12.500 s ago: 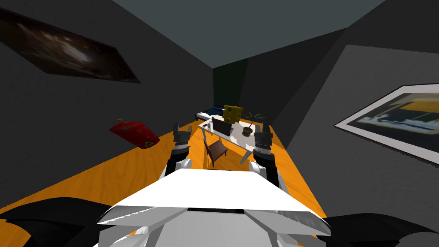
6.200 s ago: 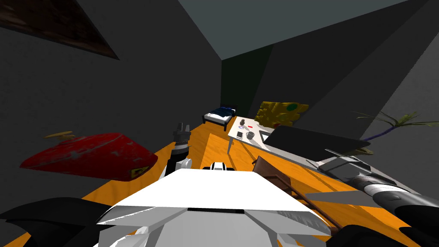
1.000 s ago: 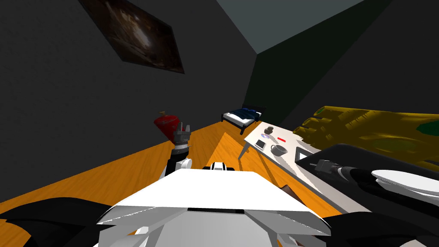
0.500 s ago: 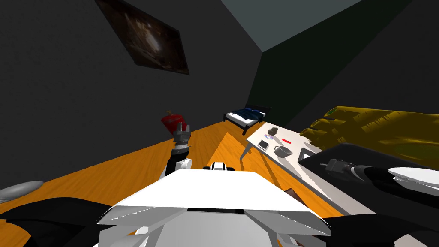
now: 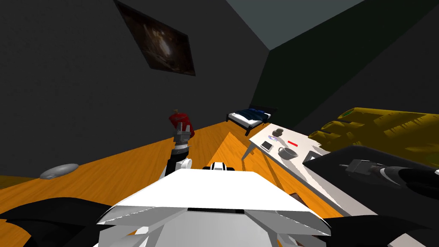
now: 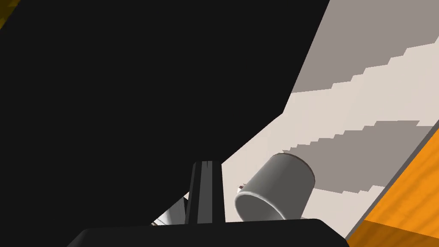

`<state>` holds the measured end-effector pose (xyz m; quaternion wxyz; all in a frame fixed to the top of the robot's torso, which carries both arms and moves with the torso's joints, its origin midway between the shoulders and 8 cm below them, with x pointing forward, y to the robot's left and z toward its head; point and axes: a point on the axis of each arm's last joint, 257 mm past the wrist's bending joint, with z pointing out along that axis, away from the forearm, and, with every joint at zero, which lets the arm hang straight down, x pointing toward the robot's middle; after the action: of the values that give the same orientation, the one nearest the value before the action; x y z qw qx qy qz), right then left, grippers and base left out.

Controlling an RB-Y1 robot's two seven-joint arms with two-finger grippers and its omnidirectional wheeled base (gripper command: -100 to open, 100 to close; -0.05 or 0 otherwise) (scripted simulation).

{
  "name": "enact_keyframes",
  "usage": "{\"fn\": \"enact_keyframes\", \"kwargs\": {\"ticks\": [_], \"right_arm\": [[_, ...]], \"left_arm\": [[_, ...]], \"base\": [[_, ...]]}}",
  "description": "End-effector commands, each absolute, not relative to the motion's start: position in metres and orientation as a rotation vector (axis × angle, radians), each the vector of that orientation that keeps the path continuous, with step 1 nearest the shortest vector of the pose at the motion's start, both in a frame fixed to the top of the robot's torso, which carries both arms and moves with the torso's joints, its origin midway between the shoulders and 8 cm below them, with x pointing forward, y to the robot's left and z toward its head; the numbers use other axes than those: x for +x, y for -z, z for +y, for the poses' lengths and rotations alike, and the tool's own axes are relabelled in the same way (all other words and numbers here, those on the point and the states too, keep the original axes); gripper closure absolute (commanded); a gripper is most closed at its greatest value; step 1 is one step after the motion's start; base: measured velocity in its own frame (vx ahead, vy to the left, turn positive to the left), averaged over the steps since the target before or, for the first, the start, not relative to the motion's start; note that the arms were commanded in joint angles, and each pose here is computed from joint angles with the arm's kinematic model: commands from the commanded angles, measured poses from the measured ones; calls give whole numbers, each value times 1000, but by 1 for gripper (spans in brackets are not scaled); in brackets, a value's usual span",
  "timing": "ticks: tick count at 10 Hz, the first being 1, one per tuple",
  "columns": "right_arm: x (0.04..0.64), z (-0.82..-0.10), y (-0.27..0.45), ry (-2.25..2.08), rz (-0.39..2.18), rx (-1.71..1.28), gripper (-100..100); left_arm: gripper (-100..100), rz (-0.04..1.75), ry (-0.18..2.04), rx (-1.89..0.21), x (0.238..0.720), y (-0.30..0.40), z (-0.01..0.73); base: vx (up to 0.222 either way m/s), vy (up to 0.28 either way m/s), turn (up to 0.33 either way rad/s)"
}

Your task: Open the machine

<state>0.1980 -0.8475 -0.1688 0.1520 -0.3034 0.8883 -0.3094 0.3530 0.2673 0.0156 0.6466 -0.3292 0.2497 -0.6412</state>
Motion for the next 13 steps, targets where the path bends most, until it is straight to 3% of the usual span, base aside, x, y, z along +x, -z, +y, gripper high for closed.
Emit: {"fn": "enact_keyframes", "kwargs": {"ticks": [1, 4, 6, 13], "right_arm": [[196, -873, 136, 987, 2546, -797, 100], [182, -879, 139, 1003, 2584, -807, 100], [183, -885, 99, 1030, 2571, -808, 100], [170, -911, 58, 1166, 2554, -735, 100]], "left_arm": [[0, 568, 1458, -749, 353, -16, 267], [0, 568, 1458, -749, 353, -16, 267], [0, 568, 1459, -749, 353, -16, 267], [0, 568, 1458, -749, 353, -16, 267]], "base": [[-24, 16, -60], [4, -4, -2], [-107, 51, 303], [-9, 2, -1]]}}
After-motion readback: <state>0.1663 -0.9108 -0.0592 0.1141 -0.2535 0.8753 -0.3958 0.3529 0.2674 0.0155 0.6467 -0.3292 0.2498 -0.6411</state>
